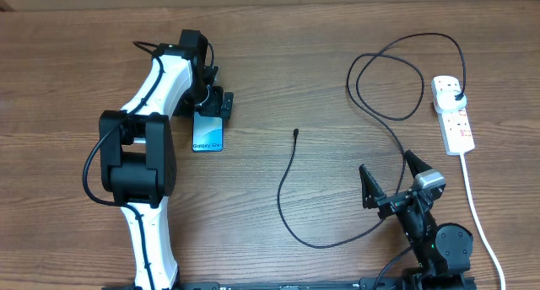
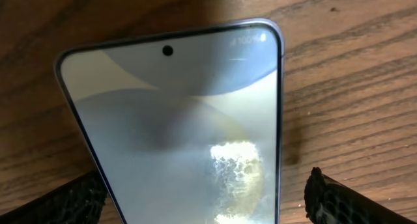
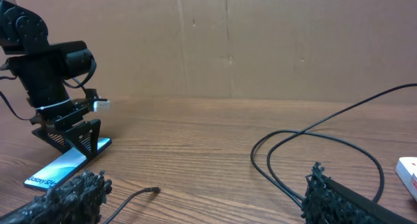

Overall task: Plug charger to phone and switch on socket
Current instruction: 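Lower the open left gripper around the phone's long edges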

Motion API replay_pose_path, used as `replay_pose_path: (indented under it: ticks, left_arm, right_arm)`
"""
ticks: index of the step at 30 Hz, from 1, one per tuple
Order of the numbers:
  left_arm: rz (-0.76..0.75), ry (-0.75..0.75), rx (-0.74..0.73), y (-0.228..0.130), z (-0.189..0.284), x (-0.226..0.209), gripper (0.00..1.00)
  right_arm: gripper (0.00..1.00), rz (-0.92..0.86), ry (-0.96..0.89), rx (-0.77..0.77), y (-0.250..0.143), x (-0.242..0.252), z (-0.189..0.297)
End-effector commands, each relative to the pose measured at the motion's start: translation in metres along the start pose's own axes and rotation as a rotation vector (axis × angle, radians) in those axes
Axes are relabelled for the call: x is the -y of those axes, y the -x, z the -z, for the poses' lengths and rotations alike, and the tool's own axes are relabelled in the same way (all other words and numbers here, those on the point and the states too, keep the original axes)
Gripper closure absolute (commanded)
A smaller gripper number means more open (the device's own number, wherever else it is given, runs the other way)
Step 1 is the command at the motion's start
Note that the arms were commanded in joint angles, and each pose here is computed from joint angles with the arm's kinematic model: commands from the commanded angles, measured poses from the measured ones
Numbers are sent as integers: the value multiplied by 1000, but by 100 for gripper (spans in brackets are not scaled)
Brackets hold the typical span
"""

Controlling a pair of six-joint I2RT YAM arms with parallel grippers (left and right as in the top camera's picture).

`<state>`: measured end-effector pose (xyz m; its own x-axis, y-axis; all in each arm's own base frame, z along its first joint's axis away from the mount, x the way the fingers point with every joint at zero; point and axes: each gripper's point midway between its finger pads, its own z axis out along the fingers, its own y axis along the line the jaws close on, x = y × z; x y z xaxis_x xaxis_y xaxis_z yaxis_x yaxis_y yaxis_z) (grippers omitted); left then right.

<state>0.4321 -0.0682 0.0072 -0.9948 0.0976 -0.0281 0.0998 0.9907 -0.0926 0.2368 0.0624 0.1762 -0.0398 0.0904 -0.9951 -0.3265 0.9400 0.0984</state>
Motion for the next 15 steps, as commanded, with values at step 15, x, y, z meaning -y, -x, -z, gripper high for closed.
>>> replay_pose_path:
  ticks: [15]
  left_arm:
    - [-20, 15, -68, -22, -28, -3, 0]
  right_arm:
    - [0, -6, -1, 5, -1, 0, 0]
